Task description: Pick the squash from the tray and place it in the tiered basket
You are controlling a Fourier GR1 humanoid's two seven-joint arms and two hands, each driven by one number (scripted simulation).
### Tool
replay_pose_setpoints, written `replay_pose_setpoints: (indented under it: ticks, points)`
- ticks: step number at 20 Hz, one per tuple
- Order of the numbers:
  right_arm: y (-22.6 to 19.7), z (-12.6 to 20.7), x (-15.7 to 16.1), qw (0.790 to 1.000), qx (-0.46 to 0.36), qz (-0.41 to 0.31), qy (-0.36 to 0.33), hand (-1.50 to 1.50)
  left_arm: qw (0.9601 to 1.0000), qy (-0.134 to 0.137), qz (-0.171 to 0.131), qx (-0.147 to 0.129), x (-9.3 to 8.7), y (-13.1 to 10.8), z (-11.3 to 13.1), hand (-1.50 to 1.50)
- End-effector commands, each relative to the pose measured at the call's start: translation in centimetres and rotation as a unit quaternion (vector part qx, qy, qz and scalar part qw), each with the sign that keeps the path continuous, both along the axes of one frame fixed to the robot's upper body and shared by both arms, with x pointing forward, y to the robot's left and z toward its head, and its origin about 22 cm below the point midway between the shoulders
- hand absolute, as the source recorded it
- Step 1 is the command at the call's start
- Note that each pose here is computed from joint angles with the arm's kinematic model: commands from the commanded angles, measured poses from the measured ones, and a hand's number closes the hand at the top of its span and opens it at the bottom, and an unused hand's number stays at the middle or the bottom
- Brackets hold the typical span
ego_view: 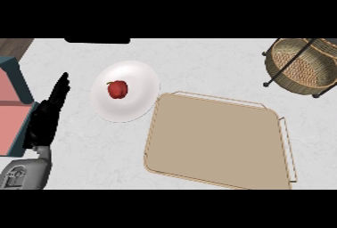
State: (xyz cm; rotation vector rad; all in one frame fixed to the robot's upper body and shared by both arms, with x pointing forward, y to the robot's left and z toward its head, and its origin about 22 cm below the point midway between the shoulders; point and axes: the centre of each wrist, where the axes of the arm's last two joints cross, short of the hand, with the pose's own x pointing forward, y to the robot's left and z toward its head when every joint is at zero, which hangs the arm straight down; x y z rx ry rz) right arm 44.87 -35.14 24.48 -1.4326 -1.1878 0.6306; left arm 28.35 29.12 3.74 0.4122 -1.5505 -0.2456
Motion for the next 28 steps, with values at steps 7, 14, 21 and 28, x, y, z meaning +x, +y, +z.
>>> replay_pose_setpoints:
  ticks: [7,14,21,28]
  points:
    - [-1.6,-5.9,-0.3,0.987,0.144,-0.019,0.065,-1.5,1.0,0.0,0.002,0.001,0.7,0.8,1.0,0.0]
    - [-3.7,-3.6,-1.0,0.976,0.206,-0.018,-0.068,-1.5,1.0,0.0,0.004,0.004,0.6,-0.4,-0.6,0.0]
    - [-5.8,0.5,-2.2,0.966,0.202,-0.04,-0.154,-1.5,0.9999,0.008,0.009,-0.004,0.2,-1.2,-1.4,0.0]
    - [-13.0,0.6,-6.9,0.938,0.309,-0.095,-0.128,-1.5,0.9999,0.008,0.011,0.001,-1.5,0.0,0.1,0.0]
